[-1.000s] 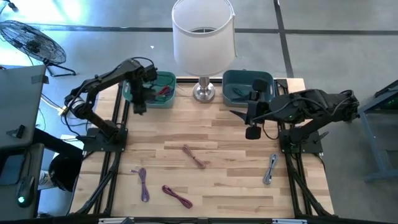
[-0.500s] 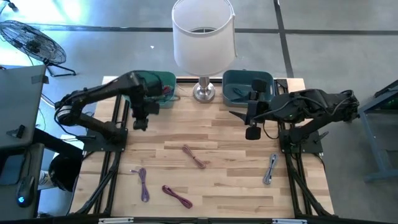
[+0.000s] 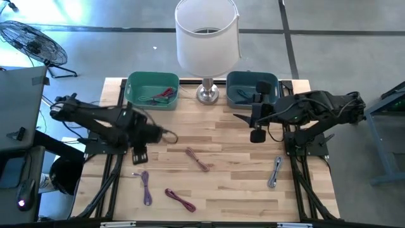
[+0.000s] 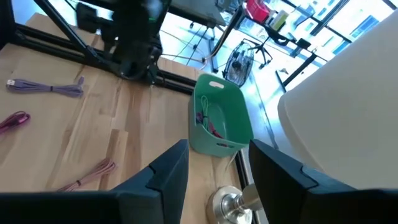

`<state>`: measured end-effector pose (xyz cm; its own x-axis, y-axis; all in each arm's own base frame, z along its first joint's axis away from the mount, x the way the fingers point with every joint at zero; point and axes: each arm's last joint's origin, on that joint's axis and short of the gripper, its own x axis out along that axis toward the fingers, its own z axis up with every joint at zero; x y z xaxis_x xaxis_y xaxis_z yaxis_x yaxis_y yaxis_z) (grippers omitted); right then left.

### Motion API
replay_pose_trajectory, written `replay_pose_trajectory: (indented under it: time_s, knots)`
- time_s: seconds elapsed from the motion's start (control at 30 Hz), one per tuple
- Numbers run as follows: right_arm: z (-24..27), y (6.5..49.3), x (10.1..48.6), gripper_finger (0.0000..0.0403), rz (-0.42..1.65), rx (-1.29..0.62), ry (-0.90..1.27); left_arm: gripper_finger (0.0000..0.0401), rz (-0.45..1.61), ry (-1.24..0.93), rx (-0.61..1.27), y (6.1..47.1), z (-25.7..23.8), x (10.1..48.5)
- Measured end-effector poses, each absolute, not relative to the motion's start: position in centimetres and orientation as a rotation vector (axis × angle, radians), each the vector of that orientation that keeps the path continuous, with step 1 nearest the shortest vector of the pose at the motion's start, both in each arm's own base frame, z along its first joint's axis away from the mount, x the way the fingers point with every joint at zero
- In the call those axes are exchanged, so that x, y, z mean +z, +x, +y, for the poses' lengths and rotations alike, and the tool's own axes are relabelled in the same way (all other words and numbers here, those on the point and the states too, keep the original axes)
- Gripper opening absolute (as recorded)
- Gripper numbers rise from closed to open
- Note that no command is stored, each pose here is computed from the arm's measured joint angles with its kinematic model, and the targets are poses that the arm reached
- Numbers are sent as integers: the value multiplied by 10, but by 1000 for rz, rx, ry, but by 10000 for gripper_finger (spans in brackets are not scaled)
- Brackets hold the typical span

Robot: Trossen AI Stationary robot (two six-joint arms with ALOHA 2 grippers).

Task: Pick & Place USB Port
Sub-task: Put the purple charger cable into the green bin

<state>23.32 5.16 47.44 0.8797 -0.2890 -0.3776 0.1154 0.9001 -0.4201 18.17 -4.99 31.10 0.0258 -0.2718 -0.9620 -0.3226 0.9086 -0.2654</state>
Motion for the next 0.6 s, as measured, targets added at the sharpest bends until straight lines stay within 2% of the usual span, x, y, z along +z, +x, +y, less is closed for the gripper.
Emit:
replay_pose_trajectory:
  time_s: [0.3, 0.6]
  knots:
    - [52, 235, 477, 161, 420, -215, -411, 83, 1534, -525, 313, 164, -96, 309]
    - [53, 235, 477, 161, 414, -210, -356, 83, 1500, -609, 476, 151, -131, 302]
